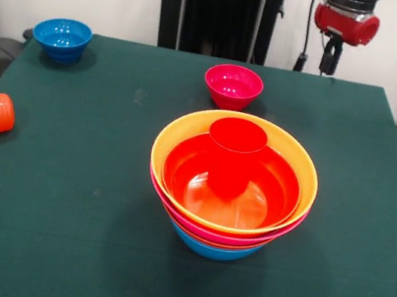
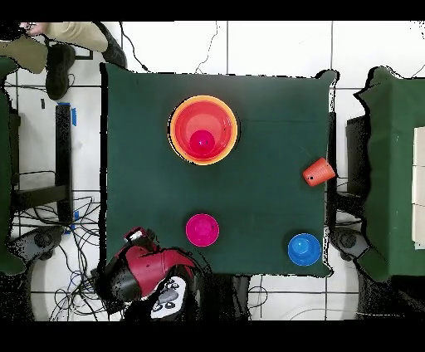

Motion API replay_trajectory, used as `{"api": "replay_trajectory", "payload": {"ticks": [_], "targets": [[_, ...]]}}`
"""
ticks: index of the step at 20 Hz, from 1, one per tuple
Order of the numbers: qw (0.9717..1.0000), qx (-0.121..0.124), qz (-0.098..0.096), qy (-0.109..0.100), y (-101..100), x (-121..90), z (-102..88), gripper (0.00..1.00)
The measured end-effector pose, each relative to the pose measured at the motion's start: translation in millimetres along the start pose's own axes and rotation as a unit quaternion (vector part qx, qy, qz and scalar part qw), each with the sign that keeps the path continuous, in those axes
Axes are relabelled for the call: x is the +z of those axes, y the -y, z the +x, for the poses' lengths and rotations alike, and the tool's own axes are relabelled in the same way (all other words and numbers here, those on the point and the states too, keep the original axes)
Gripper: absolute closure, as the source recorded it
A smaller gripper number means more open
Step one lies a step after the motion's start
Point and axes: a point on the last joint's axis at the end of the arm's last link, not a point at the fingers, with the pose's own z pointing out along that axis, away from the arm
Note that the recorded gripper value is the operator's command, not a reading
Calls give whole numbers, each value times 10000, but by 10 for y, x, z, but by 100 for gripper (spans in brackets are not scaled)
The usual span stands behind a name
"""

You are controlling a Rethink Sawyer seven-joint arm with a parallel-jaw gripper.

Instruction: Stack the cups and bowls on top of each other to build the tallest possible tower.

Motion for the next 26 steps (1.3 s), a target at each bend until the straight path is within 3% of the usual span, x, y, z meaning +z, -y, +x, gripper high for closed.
{"api": "replay_trajectory", "payload": {"ticks": [4, 5, 7, 9, 11, 12, 16, 21, 24, 26], "targets": [[9997, 23, 227, -82, 40, 9, -12, 100], [9988, 32, 469, -164, 74, 46, -21, 100], [9977, 36, 635, -219, 92, 100, -31, 100], [9956, -13, 892, -289, 134, 263, -76, 100], [9948, -66, 975, -299, 159, 359, -111, 100], [9938, -176, 1050, -306, 206, 533, -191, 100], [9922, -358, 1146, -330, 348, 792, -373, 100], [9893, -589, 1274, -396, 720, 1087, -754, 100], [9900, -654, 1168, -450, 792, 1089, -903, 100], [9898, -714, 1070, -605, 812, 1087, -928, 100]]}}
